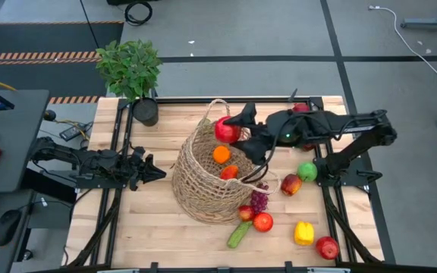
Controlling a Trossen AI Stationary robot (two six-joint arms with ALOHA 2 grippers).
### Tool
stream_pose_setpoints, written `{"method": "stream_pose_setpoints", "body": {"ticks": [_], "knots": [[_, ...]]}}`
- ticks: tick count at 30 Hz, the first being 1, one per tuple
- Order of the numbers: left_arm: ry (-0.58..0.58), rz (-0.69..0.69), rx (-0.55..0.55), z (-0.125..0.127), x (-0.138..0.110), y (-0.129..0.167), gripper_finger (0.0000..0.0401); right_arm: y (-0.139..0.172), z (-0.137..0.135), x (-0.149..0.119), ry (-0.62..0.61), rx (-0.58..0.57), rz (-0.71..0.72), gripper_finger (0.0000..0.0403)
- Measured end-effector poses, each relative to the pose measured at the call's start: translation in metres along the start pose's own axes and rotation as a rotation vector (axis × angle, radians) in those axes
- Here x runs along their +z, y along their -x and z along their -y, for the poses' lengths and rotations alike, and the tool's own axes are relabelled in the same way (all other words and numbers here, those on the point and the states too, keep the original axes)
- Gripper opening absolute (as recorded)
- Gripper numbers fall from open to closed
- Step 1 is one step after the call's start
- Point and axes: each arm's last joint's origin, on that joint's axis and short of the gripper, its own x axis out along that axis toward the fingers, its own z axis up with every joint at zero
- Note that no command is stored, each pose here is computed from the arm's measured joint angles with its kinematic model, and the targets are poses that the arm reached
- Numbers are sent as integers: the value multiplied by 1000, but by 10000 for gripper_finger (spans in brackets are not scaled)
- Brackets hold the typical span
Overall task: Build produce basket
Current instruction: Put the red apple into the brown basket
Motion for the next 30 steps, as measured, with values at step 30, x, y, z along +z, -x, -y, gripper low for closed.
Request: {"method": "stream_pose_setpoints", "body": {"ticks": [30], "knots": [[0, 0, 0, 0, 0, 0, 60, -25, 4, -26, -1370, 313, -3, 368]]}}
